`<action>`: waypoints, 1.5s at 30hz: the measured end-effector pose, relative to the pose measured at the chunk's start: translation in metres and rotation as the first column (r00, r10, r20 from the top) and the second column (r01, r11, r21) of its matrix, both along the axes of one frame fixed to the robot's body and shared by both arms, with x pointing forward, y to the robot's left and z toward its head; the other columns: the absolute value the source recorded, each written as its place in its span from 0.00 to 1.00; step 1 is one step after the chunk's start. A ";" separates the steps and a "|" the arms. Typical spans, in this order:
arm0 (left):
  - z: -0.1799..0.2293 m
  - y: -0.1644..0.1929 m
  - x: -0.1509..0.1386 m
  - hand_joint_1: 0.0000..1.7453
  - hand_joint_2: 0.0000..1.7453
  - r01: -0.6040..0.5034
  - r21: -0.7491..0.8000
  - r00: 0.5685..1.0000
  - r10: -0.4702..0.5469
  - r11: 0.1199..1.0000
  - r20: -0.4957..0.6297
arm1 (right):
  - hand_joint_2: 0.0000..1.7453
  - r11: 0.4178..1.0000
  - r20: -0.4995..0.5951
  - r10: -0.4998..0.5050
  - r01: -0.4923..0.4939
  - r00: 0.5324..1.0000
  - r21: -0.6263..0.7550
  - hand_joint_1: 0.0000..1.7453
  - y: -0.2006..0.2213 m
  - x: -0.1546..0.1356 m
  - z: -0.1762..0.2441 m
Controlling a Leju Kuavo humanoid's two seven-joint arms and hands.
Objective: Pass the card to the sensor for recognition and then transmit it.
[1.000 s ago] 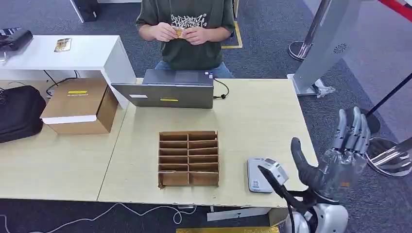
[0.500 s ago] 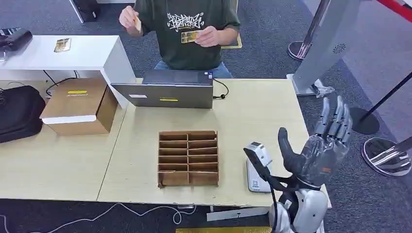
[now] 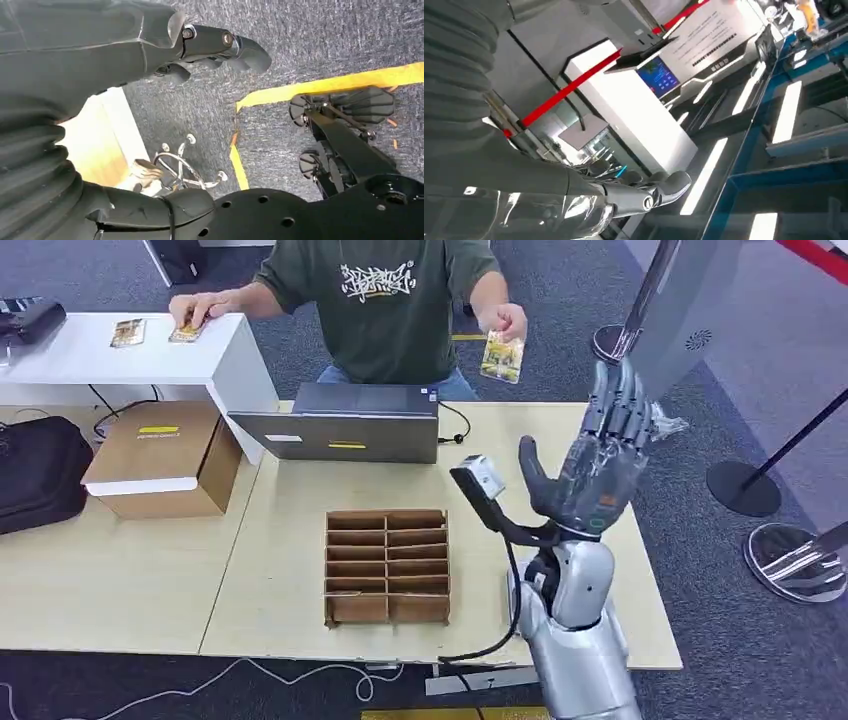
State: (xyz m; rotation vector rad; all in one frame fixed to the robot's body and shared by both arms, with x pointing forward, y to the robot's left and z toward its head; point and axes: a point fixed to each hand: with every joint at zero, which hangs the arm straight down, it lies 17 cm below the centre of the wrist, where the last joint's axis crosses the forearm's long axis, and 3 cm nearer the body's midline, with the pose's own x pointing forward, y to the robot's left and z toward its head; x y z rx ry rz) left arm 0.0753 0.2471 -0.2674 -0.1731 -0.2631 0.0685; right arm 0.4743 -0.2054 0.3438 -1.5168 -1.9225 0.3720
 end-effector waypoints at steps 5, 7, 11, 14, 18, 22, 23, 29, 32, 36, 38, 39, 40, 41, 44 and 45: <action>0.001 0.003 0.005 0.00 1.00 0.036 0.001 0.999 -0.036 0.999 0.004 | 1.00 0.988 -0.091 0.043 -0.055 0.995 -0.141 0.00 0.054 0.051 0.012; 0.001 0.004 0.005 0.00 1.00 0.046 0.000 0.999 -0.046 0.999 0.002 | 1.00 0.977 -0.103 0.048 -0.068 0.993 -0.200 0.00 0.067 0.066 0.016; 0.001 0.005 0.005 0.00 1.00 0.064 -0.004 0.998 -0.064 0.998 -0.001 | 1.00 0.948 -0.131 0.039 -0.078 0.991 -0.310 0.00 0.084 0.092 0.019; 0.001 0.007 0.005 0.00 1.00 0.066 -0.002 0.998 -0.066 0.998 0.000 | 1.00 0.927 -0.134 0.031 -0.079 0.990 -0.367 0.00 0.092 0.103 0.019; 0.001 0.008 0.004 0.00 1.00 0.070 -0.001 0.998 -0.070 0.998 -0.002 | 1.00 0.906 -0.143 0.021 -0.080 0.990 -0.416 0.00 0.096 0.111 0.015; 0.001 0.010 0.004 0.00 1.00 0.071 0.001 0.997 -0.071 0.997 -0.001 | 1.00 0.893 -0.157 0.015 -0.084 0.987 -0.443 0.00 0.100 0.113 0.007; 0.001 0.011 0.004 0.00 1.00 0.071 0.001 0.997 -0.071 0.997 -0.001 | 1.00 0.890 -0.160 0.015 -0.086 0.987 -0.448 0.00 0.101 0.113 0.005; 0.001 0.014 0.005 0.00 1.00 0.069 0.005 0.998 -0.069 0.998 0.005 | 1.00 0.878 -0.169 0.018 -0.096 0.986 -0.470 0.00 0.106 0.113 -0.004; 0.001 0.014 0.004 0.00 1.00 0.069 0.004 0.998 -0.069 0.998 0.005 | 1.00 0.875 -0.171 0.019 -0.100 0.985 -0.474 0.00 0.107 0.112 -0.006; 0.001 0.014 0.002 0.00 1.00 0.069 0.003 0.998 -0.069 0.998 0.003 | 1.00 0.872 -0.176 0.022 -0.105 0.984 -0.478 0.00 0.107 0.111 -0.009; 0.000 0.014 0.001 0.00 1.00 0.069 0.004 0.998 -0.069 0.998 0.000 | 1.00 0.871 -0.179 0.022 -0.107 0.984 -0.479 0.00 0.106 0.111 -0.012; 0.000 0.015 0.000 0.00 1.00 0.069 0.004 0.998 -0.069 0.998 0.000 | 1.00 0.871 -0.181 0.022 -0.108 0.983 -0.479 0.00 0.106 0.111 -0.013; 0.000 0.016 0.000 0.00 1.00 0.069 0.005 0.998 -0.069 0.998 -0.001 | 1.00 0.871 -0.182 0.022 -0.108 0.983 -0.479 0.00 0.105 0.110 -0.014; 0.000 0.016 -0.001 0.00 1.00 0.069 0.006 0.998 -0.069 0.998 -0.001 | 1.00 0.870 -0.184 0.024 -0.111 0.983 -0.480 0.36 0.105 0.110 -0.016; 0.000 0.017 -0.001 0.00 1.00 0.069 0.007 0.998 -0.069 0.998 -0.001 | 1.00 0.869 -0.191 0.030 -0.120 0.981 -0.480 1.00 0.105 0.109 -0.019; 0.000 0.018 -0.001 0.00 1.00 0.069 0.008 0.998 -0.069 0.998 -0.001 | 1.00 0.869 -0.193 0.030 -0.122 0.981 -0.480 1.00 0.104 0.109 -0.020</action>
